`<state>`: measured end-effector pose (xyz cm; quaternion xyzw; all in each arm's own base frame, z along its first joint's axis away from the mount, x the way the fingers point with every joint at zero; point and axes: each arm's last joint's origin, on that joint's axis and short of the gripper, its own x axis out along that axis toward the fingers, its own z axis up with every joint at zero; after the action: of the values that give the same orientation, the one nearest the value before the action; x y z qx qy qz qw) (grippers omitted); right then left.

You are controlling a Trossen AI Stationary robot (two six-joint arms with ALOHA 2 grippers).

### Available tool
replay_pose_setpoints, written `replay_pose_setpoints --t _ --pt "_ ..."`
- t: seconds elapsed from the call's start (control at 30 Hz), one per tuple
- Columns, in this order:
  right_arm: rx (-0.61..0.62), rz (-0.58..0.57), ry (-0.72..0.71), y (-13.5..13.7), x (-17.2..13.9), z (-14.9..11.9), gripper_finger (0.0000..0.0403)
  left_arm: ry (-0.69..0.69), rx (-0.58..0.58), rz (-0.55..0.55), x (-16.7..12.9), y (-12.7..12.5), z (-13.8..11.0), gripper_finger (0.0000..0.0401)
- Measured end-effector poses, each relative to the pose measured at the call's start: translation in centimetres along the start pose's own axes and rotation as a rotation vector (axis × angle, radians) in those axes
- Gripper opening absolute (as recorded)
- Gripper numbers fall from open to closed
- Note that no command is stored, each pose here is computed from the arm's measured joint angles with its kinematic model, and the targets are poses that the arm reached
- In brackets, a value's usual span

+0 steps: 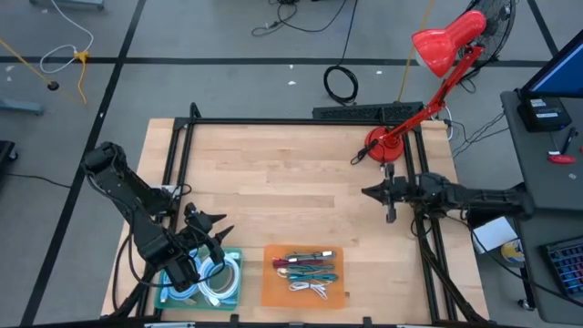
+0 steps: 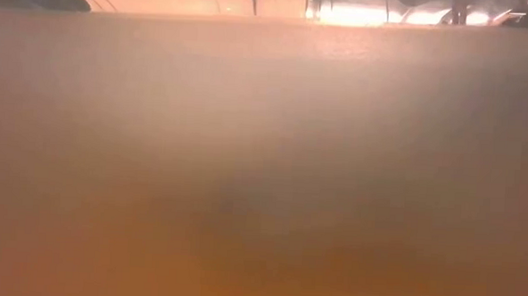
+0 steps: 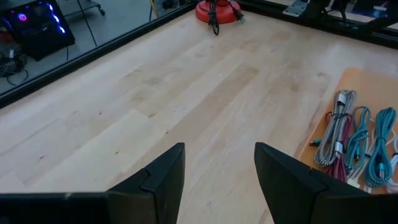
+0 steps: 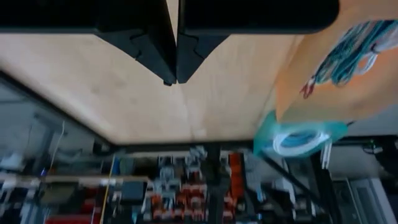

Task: Pick & Place USB Port
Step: Return to Home Position

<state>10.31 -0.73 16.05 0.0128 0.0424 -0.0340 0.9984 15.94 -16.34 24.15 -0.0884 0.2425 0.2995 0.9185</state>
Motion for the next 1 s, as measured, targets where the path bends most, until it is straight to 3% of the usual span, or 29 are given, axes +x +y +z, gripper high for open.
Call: replay_pose_setpoints --t 0.23,0.57,0.8,1.0 --pt "-0.036 0.001 -0.090 0.0 -0.6 0.7 0.0000 0.002 0.000 -0.006 -0.1 0.0 -0.1 0.0195" --pt "-0.066 -0.007 -0.101 0.0 -0.7 0.7 0.0000 0.002 -0.004 -0.007 -0.1 0.0 -0.1 0.0195" --pt "-0.077 -0.137 -0.181 -0.3 -0.8 1.6 0.0000 0.002 -0.007 -0.008 -0.1 0.0 -0.1 0.0195" --pt "-0.060 0.036 -0.181 0.1 -0.8 1.5 0.0000 0.011 -0.015 -0.010 -0.1 -0.1 -0.1 0.0195"
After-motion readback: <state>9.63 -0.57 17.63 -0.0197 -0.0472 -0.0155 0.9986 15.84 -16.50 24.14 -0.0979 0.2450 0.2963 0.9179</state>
